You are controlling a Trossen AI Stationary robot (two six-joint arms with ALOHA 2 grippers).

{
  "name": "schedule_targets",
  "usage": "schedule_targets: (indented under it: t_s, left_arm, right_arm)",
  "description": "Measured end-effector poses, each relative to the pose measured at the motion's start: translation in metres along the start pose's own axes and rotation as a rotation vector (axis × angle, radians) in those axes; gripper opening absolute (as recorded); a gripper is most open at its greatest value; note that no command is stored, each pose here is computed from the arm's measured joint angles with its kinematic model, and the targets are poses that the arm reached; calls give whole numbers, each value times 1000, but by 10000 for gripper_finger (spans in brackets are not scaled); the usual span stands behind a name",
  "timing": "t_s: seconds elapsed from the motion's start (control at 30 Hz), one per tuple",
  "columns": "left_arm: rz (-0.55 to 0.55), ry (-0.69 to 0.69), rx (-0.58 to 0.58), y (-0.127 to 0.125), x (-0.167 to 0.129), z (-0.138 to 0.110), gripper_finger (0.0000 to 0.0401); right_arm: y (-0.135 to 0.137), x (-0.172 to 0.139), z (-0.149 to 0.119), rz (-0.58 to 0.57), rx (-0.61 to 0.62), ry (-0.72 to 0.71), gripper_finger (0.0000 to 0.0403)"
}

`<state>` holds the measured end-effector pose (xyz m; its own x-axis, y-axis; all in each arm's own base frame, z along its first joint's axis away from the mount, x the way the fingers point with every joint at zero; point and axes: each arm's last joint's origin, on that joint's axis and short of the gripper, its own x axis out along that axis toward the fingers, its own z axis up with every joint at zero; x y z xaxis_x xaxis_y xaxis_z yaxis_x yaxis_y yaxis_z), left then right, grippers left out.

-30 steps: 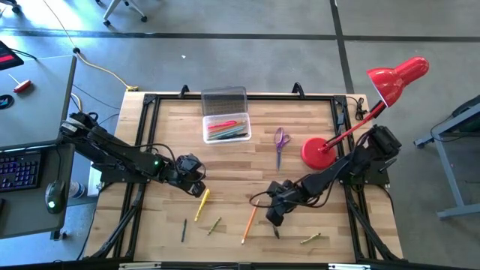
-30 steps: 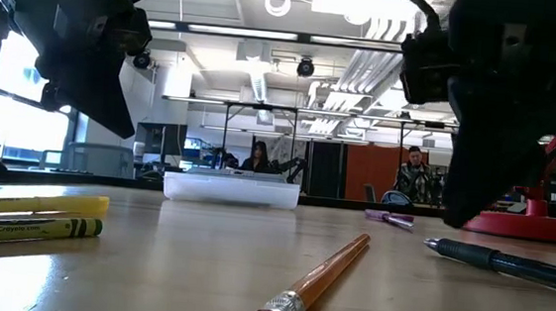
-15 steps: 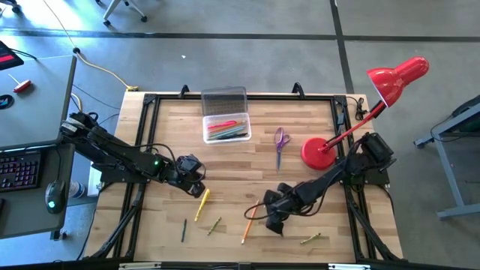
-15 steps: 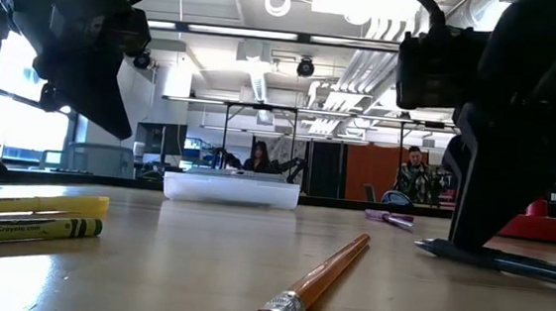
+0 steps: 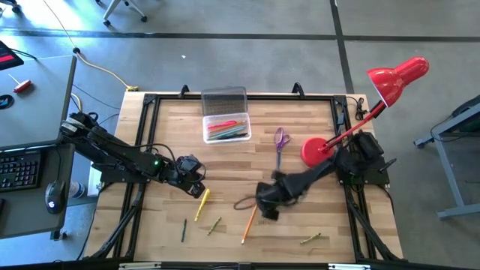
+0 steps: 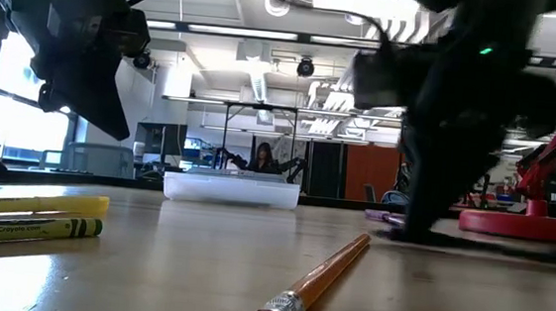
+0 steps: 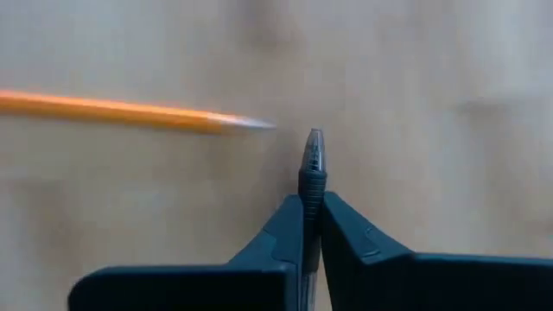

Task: Pick & place school supplies into a supply box
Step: Put the black and gray pen into the supplies box

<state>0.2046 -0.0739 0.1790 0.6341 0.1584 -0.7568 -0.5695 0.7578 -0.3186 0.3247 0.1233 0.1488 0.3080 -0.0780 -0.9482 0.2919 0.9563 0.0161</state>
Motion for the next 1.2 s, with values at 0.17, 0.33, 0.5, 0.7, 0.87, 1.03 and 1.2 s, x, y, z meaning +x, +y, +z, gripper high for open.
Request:
schedule_targets:
  t_s: [0.17,0.33,0.5,0.7,0.87,1.03,1.2]
  left_arm:
    - [-4,-2,3,0,-1,0,40]
    - [-3,-3,6,0,-1,0,40]
    - [-6,-4,3,0,-1,1,40]
    - [-9,-6,-9,-1,-1,1,40]
    - [-13,-8,-10,-1,-1,1,40]
    - [-13,-8,-10,-1,-1,1,40]
    - [-10,-14,-10,-1,-1,1,40]
  right_arm:
    - [-8,-30,33,-159,-166,-66,4]
    - [-37,-47,82,-394,-374,-241,3]
    - [-87,-51,142,-455,-481,-491,3]
    - [-148,-17,180,-324,-422,-668,2]
    - [-178,35,177,-361,-398,-528,2]
    - [-190,47,175,-411,-372,-480,9]
    - [-191,47,176,-407,-398,-483,36]
